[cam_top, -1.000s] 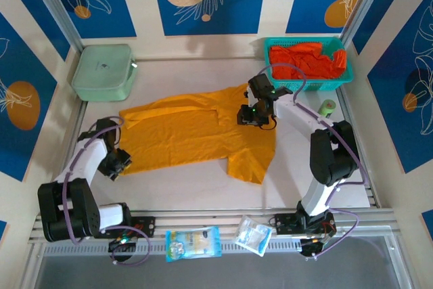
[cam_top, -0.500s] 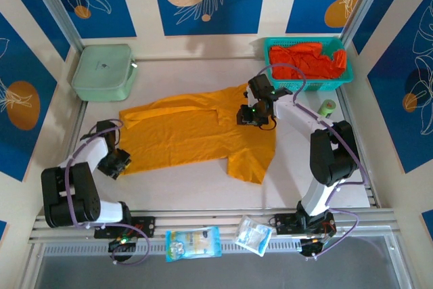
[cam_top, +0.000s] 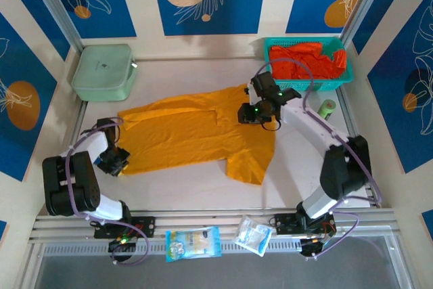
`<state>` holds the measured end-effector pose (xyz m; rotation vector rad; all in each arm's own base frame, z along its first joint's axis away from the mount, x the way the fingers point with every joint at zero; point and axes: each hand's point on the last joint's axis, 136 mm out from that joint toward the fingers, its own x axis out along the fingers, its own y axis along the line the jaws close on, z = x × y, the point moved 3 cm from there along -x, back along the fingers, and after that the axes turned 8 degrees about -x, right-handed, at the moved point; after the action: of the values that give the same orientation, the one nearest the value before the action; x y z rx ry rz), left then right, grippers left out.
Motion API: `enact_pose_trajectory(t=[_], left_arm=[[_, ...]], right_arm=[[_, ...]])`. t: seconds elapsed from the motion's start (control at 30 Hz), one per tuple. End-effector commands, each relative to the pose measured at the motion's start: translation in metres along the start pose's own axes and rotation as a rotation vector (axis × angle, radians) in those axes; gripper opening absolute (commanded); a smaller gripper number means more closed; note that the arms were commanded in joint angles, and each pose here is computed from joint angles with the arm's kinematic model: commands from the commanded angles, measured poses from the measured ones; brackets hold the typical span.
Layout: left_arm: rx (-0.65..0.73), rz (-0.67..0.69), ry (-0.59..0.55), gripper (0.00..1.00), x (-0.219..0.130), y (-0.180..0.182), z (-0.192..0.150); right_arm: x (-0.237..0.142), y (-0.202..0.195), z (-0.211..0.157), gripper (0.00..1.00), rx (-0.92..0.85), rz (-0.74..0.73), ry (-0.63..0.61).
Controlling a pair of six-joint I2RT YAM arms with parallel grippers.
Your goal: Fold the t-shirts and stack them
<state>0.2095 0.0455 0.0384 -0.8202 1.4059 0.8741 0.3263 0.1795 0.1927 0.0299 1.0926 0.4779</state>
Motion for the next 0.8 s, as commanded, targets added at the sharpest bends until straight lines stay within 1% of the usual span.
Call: enact_pose_trajectory(t=[0.0,0.07,0.13,0.17,0.2,0.27,0.33,0.4,0.43,0.53,0.6,0.67,0.77], left_arm=[[0.037,-0.157,-0.039,0.11,0.016,-0.037,0.018],[0.05,-0.183,-0.039,0.01,0.014,-0.043,0.02],[0.06,-0.204,-0.04,0.0,0.012,-0.047,0.021],[0.065,-0.216,-0.04,0.0,0.011,-0.049,0.021],[0.069,-0.226,-0.039,0.0,0.01,-0.051,0.021],[0.084,-0.247,-0.031,0.0,0.008,-0.054,0.02],[0.1,-0.26,-0.027,0.0,0.004,-0.056,0.019],[0.115,-0.27,-0.027,0.0,0.0,-0.057,0.019],[0.122,-0.272,-0.029,0.0,-0.002,-0.057,0.019],[0.146,-0.275,-0.036,0.0,-0.008,-0.056,0.018],[0.16,-0.284,-0.04,0.0,-0.01,-0.056,0.017],[0.169,-0.301,-0.039,0.0,-0.013,-0.057,0.016],[0.171,-0.339,-0.032,0.0,-0.016,-0.059,0.012]], right_arm=[[-0.056,0.011,0.014,0.31,-0.142,-0.025,-0.181],[-0.093,0.019,0.02,0.31,-0.205,-0.024,-0.323],[-0.128,0.031,0.022,0.34,-0.271,0.032,-0.452],[-0.144,0.037,0.021,0.38,-0.311,0.062,-0.513],[-0.155,0.042,0.02,0.39,-0.371,0.076,-0.555],[-0.165,0.048,0.013,0.4,-0.516,0.037,-0.62],[-0.169,0.052,0.002,0.46,-0.662,-0.006,-0.622],[-0.168,0.051,-0.008,0.47,-0.755,-0.05,-0.574],[-0.164,0.05,-0.016,0.47,-0.813,-0.066,-0.517],[-0.14,0.048,-0.055,0.46,-1.015,-0.054,-0.282],[-0.117,0.045,-0.082,0.46,-1.192,-0.087,-0.145],[-0.089,0.04,-0.12,0.46,-1.372,-0.063,0.01],[-0.059,0.026,-0.161,0.46,-1.481,-0.019,0.188]])
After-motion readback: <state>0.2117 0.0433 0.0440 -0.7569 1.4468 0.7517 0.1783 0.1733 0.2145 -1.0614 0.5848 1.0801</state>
